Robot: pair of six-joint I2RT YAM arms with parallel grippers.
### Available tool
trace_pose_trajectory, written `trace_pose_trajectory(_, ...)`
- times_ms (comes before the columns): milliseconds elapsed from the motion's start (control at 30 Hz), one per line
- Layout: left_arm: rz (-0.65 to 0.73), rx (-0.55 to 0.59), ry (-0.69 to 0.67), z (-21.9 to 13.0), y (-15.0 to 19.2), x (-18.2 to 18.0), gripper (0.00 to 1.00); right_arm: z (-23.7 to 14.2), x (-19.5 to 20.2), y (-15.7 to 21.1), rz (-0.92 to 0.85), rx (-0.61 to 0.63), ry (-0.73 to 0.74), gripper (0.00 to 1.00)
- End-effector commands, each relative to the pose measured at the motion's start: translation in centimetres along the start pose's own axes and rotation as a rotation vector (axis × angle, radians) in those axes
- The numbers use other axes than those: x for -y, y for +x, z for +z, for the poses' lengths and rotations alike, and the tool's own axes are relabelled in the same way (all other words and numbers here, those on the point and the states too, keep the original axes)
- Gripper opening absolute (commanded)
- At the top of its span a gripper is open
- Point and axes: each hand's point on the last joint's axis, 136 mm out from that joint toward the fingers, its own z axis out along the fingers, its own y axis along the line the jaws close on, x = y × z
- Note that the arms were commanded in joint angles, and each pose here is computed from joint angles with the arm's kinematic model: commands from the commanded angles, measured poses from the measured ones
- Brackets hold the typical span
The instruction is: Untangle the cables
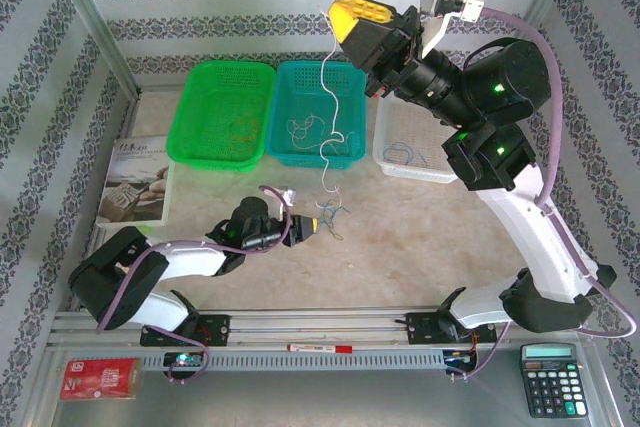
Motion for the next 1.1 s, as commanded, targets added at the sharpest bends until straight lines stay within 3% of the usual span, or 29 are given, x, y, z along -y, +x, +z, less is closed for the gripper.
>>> trace_pose_trajectory(0, 0.102, -0.032, -0.026, 0.0, 0.2, 0.5, 0.41, -0.1, -1.3, -0.9, -0.018, 0.021, -0.044, 0.00)
trace_pose_trajectory(333, 0.200, -0.041, 0.008, 0.8, 0.1, 2.5, 0.48, 0.0, -1.3, -0.5, -0.006, 0.016, -0.047, 0.00)
trace_pose_trajectory(700, 0.219, -0.014, -0.004, 2.9, -1.2, 2.4, 0.46, -0.1, -1.4, 0.0, 0.019, 0.012, -0.054, 0.00)
trace_pose_trajectory(767, 0.216, -0.005, -0.004, 3.4, -1.4, 2.3, 0.39, -0.1, -1.4, 0.2, 0.024, 0.009, -0.055, 0.00)
trace_pose_trajectory(867, 0.212, 0.017, -0.004, 3.6, -1.8, 2.2, 0.17, -0.1, -1.4, 0.4, 0.026, 0.006, -0.053, 0.00)
trace_pose_trajectory(967, 0.202, 0.034, -0.008, 3.5, -1.9, 2.1, 0.03, -0.3, -1.4, 0.4, 0.023, 0.005, -0.048, 0.00)
trace_pose_trajectory(1067, 0.193, 0.031, -0.018, 3.2, -1.6, 1.8, 0.00, -0.5, -1.5, 0.2, 0.005, 0.004, -0.039, 0.00)
